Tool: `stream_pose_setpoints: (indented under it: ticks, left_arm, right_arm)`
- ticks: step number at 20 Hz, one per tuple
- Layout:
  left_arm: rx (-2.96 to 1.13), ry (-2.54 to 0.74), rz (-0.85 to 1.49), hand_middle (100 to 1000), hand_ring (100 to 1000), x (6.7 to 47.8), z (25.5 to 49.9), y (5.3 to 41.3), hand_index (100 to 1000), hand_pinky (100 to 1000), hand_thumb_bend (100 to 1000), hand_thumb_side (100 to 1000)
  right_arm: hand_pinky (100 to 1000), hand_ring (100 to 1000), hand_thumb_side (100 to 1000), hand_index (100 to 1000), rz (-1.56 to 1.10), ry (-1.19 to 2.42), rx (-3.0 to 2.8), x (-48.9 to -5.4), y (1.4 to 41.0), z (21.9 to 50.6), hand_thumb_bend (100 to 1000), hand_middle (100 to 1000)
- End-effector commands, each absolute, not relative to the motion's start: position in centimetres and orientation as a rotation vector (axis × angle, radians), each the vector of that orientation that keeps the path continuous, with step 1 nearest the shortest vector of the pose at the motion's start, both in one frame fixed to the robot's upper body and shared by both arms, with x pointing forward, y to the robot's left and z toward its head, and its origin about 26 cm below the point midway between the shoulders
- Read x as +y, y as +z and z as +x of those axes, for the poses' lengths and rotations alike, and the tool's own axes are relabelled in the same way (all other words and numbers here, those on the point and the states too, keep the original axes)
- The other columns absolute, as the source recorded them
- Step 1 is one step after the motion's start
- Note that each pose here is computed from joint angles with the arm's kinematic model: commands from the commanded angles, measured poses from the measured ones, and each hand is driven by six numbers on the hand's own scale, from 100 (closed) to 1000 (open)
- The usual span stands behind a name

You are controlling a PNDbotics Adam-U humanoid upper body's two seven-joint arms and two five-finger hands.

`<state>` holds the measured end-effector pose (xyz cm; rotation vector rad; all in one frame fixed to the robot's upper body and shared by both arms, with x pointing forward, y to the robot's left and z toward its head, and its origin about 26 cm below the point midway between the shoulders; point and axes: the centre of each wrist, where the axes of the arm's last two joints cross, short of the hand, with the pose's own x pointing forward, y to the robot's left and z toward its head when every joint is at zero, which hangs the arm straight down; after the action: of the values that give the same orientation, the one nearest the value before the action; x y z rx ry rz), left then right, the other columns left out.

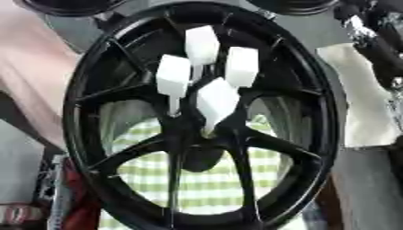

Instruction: Pull the pin out of the wheel hub.

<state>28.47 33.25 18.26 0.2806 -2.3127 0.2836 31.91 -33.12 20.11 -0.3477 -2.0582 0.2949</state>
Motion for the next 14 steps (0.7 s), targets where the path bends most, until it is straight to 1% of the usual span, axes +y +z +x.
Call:
stream_pose_setpoints:
  ticks: [1,7,9,14]
  left_arm:
    - [-2.344,0.252,0.298,725,692,33.5,28.2,19.4,853,847,138,854]
    - [-2.344,0.251,0.303,726,692,33.5,28.2,19.4,853,847,139,853]
    - [-2.342,0.250,0.304,726,692,33.5,28.2,19.4,853,847,140,853]
    - [-2.335,0.238,0.309,726,692,33.6,28.1,19.3,853,847,138,855]
  right_arm:
    - [930,842,490,804,-0.366,0.307,-2.090,-33.3,21.2,31.6,111,726]
    - [929,842,494,803,-0.374,0.324,-2.095,-33.2,21.5,31.6,124,727]
    - [928,842,479,803,-0.387,0.348,-2.099,-33.2,21.9,31.6,116,729]
    - [921,844,452,801,-0.470,0.545,-2.106,-33.0,24.5,31.6,126,736]
